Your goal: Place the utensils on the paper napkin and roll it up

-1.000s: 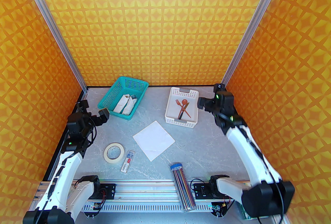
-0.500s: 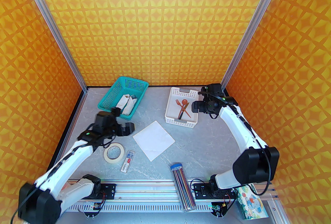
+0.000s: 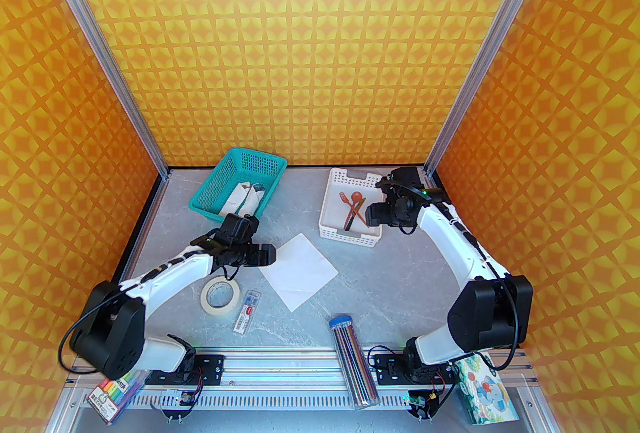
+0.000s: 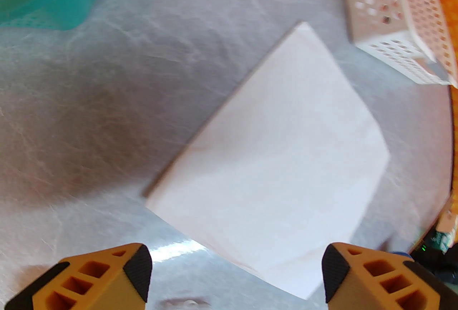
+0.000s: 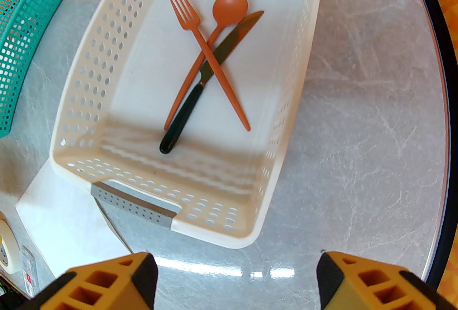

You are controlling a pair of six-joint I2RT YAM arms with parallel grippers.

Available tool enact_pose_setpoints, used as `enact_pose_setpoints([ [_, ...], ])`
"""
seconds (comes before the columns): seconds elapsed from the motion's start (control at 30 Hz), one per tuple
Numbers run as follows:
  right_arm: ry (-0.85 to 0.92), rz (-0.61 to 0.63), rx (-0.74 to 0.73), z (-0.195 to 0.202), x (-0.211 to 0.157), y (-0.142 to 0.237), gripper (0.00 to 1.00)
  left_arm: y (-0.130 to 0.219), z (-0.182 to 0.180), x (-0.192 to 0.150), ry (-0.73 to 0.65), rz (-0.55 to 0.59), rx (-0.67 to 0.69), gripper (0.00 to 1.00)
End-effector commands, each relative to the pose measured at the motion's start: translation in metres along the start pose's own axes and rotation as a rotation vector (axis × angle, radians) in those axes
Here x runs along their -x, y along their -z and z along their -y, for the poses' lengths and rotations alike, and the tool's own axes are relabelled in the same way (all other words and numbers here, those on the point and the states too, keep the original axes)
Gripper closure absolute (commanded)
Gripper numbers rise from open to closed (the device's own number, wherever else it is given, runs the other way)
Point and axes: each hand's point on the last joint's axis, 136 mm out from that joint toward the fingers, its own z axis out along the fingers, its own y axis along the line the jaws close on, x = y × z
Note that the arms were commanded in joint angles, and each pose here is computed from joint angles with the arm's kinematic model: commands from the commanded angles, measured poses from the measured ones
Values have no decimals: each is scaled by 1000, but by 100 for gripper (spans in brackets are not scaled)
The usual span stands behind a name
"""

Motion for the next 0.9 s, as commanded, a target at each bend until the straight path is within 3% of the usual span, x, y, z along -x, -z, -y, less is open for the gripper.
enact_pose_setpoints([
  [0.0, 16, 33, 16, -4, -1, 12, 23, -9, -11, 5, -5, -22, 68, 26],
  [0.63, -19, 73, 29, -5, -9, 23, 23, -40, -34, -5, -26, -121, 164, 34],
  [0.87, -24, 74, 24, -4, -12, 23, 23, -44, -36, -6, -24, -131, 168, 45],
])
